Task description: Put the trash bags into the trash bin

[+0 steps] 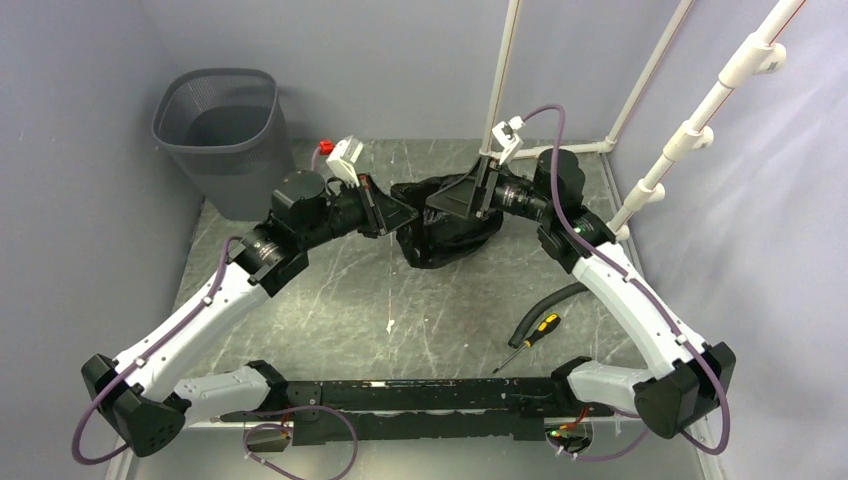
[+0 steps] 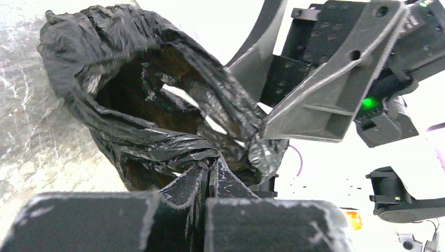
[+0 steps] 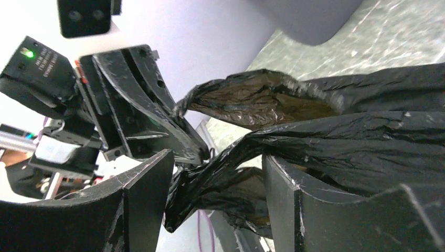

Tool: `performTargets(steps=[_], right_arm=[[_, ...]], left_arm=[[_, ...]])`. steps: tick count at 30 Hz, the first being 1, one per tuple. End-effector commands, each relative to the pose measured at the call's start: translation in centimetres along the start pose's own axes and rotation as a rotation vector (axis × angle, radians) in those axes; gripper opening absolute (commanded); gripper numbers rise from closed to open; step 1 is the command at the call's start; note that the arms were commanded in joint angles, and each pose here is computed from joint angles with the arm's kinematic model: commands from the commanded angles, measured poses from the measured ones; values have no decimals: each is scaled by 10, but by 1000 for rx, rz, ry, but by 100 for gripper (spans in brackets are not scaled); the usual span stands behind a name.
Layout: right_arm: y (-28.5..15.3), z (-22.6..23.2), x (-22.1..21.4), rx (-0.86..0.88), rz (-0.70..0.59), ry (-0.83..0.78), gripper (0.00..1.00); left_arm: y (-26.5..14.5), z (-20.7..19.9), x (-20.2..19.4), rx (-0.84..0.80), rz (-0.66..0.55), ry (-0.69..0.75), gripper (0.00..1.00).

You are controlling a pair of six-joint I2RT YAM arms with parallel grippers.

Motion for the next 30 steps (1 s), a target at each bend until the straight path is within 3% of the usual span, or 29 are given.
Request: performTargets(steps=[1,12,21,25,30], right_arm=[[3,15,-4,151,81,5,68],[35,27,-32,164,134,-7,76],[29,30,-46,231,8,74,76],[29,37,-53,267,52,20,76],[34,31,-71,149,83,-150,74]], left_arm=[[-10,-4,4,22,-31,7,2],[-8,-6,7,-12,-42,53,2],[-23,-1,5,43,-102,41,2],[-25,-1,7,51,-119,49,3],[-21,-2,11,42,-120,52,3]])
Point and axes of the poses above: each gripper's point midway between its finger pads, its own y axis out along the fingers, its own z axis along the line the jaws close on, x = y × z, the point moved 7 cm from there along -y, back along the fingers, and after that the axes turned 9 degrees about y, right-handed, at the moved point
